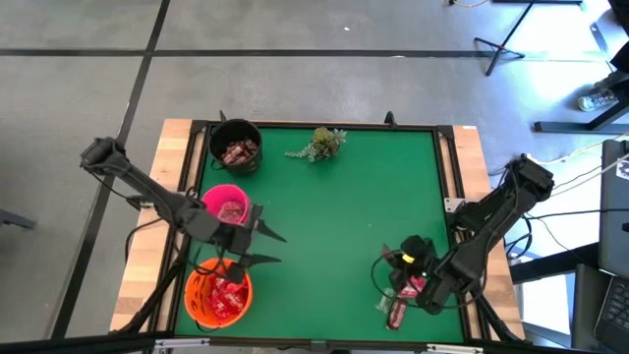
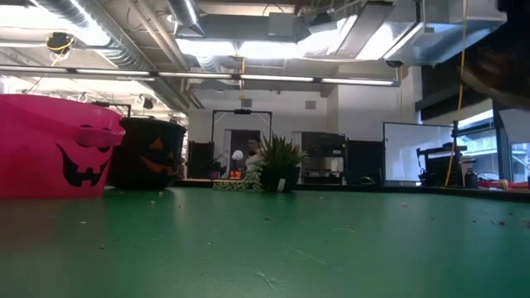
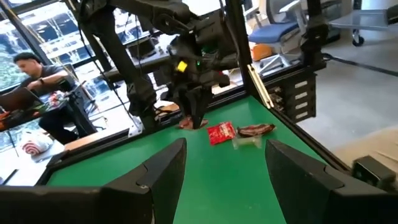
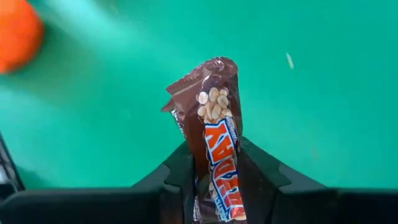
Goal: Sort candy
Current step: Put the brown chocolate into the black bucket
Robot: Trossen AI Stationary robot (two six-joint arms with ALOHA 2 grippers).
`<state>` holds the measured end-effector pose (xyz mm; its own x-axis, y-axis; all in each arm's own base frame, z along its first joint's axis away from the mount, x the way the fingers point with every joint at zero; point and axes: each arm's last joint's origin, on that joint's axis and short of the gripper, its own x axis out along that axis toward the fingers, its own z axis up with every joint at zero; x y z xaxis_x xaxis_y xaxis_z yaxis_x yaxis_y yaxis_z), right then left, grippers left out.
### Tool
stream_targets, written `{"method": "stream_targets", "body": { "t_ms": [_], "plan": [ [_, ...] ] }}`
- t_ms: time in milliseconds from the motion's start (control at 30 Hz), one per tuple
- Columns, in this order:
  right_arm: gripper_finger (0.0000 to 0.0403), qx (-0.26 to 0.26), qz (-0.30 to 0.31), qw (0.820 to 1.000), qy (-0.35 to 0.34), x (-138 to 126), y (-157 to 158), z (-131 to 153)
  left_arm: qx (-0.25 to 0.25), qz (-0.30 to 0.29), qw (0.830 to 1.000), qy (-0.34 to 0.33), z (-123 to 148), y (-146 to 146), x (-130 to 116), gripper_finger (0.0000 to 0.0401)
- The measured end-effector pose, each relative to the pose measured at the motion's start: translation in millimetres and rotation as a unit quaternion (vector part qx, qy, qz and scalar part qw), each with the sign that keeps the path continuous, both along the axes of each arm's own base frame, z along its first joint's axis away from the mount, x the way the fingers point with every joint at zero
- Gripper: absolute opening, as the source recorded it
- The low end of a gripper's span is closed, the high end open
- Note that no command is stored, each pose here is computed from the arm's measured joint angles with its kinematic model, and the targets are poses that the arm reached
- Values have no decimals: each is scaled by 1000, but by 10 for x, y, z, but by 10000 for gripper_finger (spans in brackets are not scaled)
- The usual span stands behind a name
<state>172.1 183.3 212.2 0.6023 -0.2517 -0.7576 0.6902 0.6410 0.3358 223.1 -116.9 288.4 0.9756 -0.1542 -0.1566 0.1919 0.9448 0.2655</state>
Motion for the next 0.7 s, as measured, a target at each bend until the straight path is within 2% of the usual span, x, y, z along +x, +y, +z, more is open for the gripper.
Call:
{"method": "stream_targets", "body": {
  "t_ms": [133, 300, 400, 533, 700],
  "plan": [
    [96, -42, 18, 998, -43, 268, -78, 168, -2, 8, 1000, -13, -53, -5, 126, 211],
    [96, -83, 87, 988, -99, 748, -281, 348, 8, 30, 999, -10, -114, 78, 238, 211],
    [96, -98, 146, 973, -149, 993, -410, 482, 10, 47, 999, -6, -137, 153, 286, 211],
    [96, -112, 202, 947, -222, 1196, -552, 651, 11, 61, 998, -4, -143, 228, 317, 211],
    [97, -123, 226, 925, -281, 1315, -690, 781, 15, 76, 997, -12, -127, 306, 347, 211]
  ]
}}
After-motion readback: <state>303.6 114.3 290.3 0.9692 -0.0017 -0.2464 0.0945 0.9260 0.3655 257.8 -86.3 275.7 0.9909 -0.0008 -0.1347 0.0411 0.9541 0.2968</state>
